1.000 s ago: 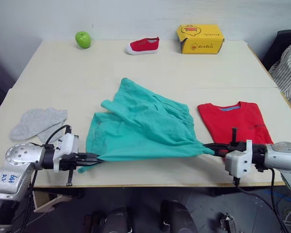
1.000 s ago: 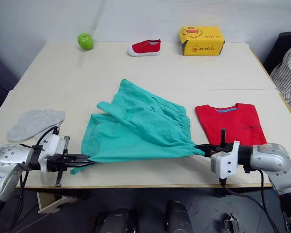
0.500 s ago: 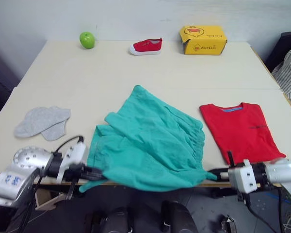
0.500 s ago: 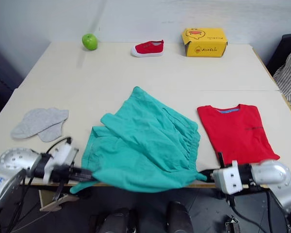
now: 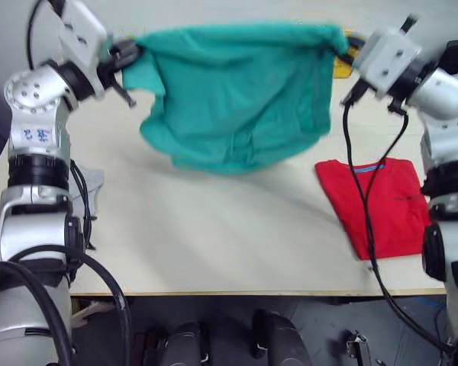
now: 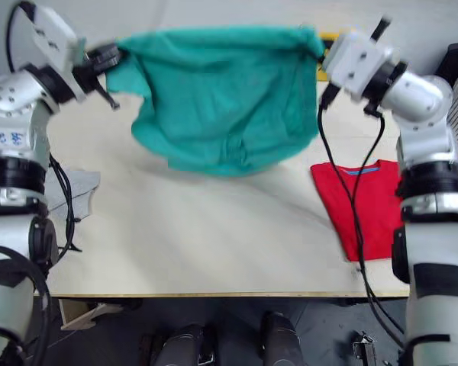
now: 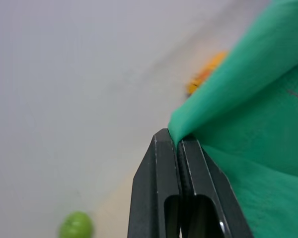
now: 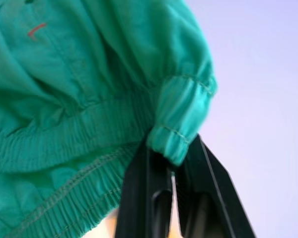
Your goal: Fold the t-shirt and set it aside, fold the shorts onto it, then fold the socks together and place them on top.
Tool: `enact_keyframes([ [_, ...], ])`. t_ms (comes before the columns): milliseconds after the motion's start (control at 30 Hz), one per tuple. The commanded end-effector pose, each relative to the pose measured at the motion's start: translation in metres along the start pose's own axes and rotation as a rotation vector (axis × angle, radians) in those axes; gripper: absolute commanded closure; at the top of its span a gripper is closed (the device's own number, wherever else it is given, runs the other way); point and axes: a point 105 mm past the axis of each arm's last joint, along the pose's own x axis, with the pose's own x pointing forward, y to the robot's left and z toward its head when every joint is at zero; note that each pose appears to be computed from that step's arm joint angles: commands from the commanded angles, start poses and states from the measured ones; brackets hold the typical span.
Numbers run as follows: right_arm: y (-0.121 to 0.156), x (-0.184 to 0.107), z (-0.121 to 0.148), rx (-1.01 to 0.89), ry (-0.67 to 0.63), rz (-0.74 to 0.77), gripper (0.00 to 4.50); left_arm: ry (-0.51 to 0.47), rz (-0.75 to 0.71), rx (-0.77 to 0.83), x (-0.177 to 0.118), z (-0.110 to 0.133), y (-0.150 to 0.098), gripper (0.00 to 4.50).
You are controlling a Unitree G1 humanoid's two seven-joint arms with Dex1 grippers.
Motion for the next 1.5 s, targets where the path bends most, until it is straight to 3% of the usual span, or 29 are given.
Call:
enact_keyframes([
  [33, -0.019, 0.001, 0.011, -0.084, -0.064, -0.145, 4.47, -0.206, 0.185, 0.195, -0.013, 0.06, 0.047, 4.5],
  [67, -0.012, 0.001, 0.011, -0.075, -0.072, -0.128, 4.47, -0.215, 0.169, 0.232, -0.016, 0.063, 0.046, 4.5],
  [167, 0.038, -0.008, 0.005, -0.006, -0.108, 0.035, 4.47, -0.246, -0.077, 0.31, -0.033, 0.057, 0.013, 4.5],
  [233, 0.075, -0.019, -0.002, 0.07, -0.106, 0.142, 4.47, -0.223, -0.272, 0.193, -0.052, 0.04, -0.015, 4.5],
  [333, 0.138, -0.051, -0.007, 0.172, -0.111, 0.347, 4.47, -0.029, -0.597, -0.023, -0.101, 0.007, -0.072, 4.5],
  [433, 0.176, -0.083, -0.007, 0.29, -0.106, 0.473, 4.47, 0.175, -0.801, -0.204, -0.149, -0.008, -0.119, 4.5],
  [567, 0.209, -0.13, 0.0, 0.388, -0.092, 0.621, 4.47, 0.372, -0.934, -0.445, -0.195, -0.006, -0.164, 4.5],
  [667, 0.216, -0.154, 0.005, 0.419, -0.075, 0.681, 4.47, 0.494, -1.021, -0.574, -0.22, 0.001, -0.188, 4.5],
  [933, 0.226, -0.206, 0.024, 0.47, -0.063, 0.848, 4.47, 0.736, -1.17, -0.778, -0.257, 0.008, -0.216, 4.5],
  [1000, 0.225, -0.211, 0.029, 0.518, -0.051, 0.854, 4.47, 0.728, -1.183, -0.771, -0.255, 0.009, -0.216, 4.5],
  [1200, 0.205, -0.204, 0.052, 0.793, -0.041, 0.811, 4.47, 0.57, -1.161, -0.71, -0.219, 0.012, -0.192, 4.5],
  [1333, 0.182, -0.191, 0.06, 1.058, 0.046, 0.728, 4.47, 0.378, -1.084, -0.481, -0.147, 0.008, -0.139, 4.5],
  [1500, 0.176, -0.178, 0.054, 1.161, 0.15, 0.645, 4.47, 0.224, -0.98, -0.186, -0.06, -0.003, -0.114, 4.5],
])
